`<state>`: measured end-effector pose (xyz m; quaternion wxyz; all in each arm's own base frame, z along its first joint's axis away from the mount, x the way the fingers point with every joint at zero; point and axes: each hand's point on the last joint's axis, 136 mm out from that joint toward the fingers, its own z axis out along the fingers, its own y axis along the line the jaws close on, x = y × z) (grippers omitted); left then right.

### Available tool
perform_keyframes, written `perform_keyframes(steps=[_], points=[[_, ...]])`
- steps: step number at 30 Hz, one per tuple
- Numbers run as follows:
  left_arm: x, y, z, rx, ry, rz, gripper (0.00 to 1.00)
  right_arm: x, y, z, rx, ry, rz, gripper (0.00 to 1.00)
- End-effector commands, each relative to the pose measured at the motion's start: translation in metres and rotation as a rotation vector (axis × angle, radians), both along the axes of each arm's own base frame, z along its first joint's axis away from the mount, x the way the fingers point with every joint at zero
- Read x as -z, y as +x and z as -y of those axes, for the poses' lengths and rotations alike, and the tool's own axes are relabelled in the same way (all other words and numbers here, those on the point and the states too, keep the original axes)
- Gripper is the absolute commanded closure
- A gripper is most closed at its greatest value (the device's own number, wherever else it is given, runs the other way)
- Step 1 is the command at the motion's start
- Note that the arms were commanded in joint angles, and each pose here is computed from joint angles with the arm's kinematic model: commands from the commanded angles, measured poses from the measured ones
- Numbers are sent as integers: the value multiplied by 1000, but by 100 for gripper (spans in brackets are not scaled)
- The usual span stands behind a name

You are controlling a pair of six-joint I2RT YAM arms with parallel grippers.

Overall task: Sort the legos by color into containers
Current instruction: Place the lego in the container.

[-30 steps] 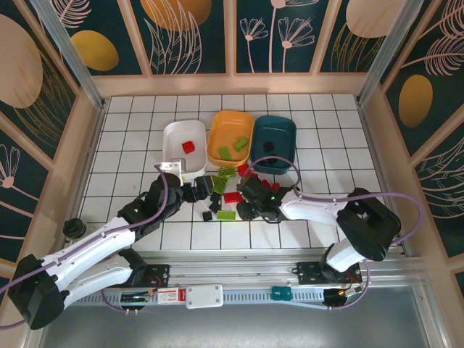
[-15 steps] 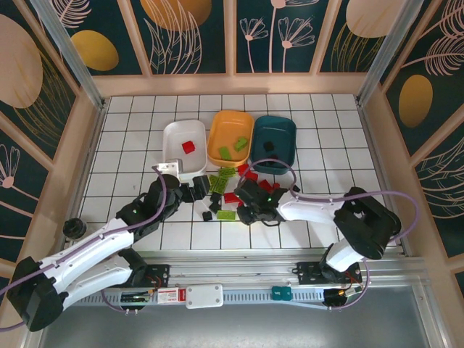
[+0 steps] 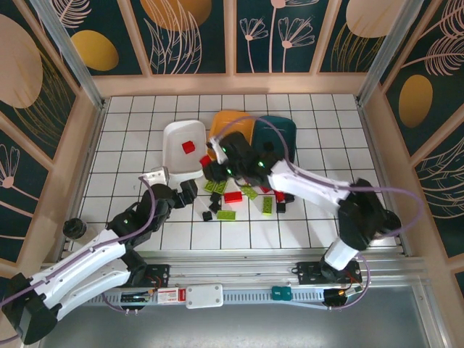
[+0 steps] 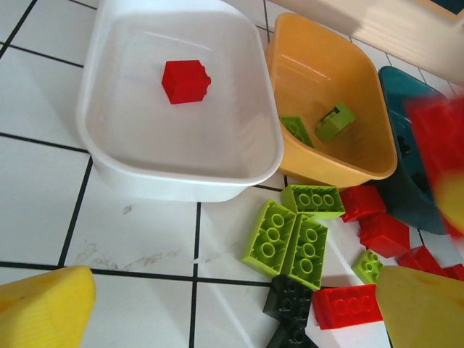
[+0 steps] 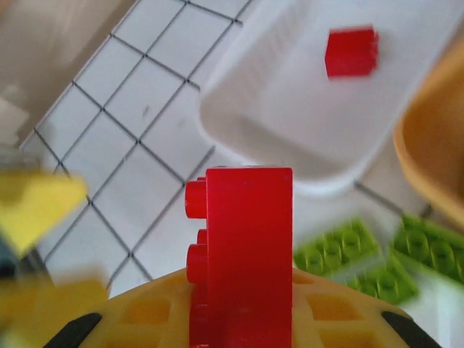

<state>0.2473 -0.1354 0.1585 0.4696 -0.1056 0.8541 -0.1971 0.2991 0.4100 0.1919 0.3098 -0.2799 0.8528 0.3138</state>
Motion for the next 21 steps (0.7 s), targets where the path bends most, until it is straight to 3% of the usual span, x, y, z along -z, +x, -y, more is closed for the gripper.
perform_keyframes(steps=[1,8,10,12,14,21], points=[[9,-8,-10,-33,-10,-23,1,19,42,-32,-35,-10,3,88],[26,-19,-5,22,-24,-77,1,61,111,-78,29,-56,-37,81],[32,-21,-1,38,-28,-98,1,63,122,-84,43,-45,-43,67],[39,-22,3,63,-22,-122,1,58,126,-88,49,-30,-36,45],[44,-23,8,86,-14,-139,1,48,128,-88,55,-13,-22,37],[59,-25,42,228,-50,-204,5,2,109,-48,142,68,62,32]])
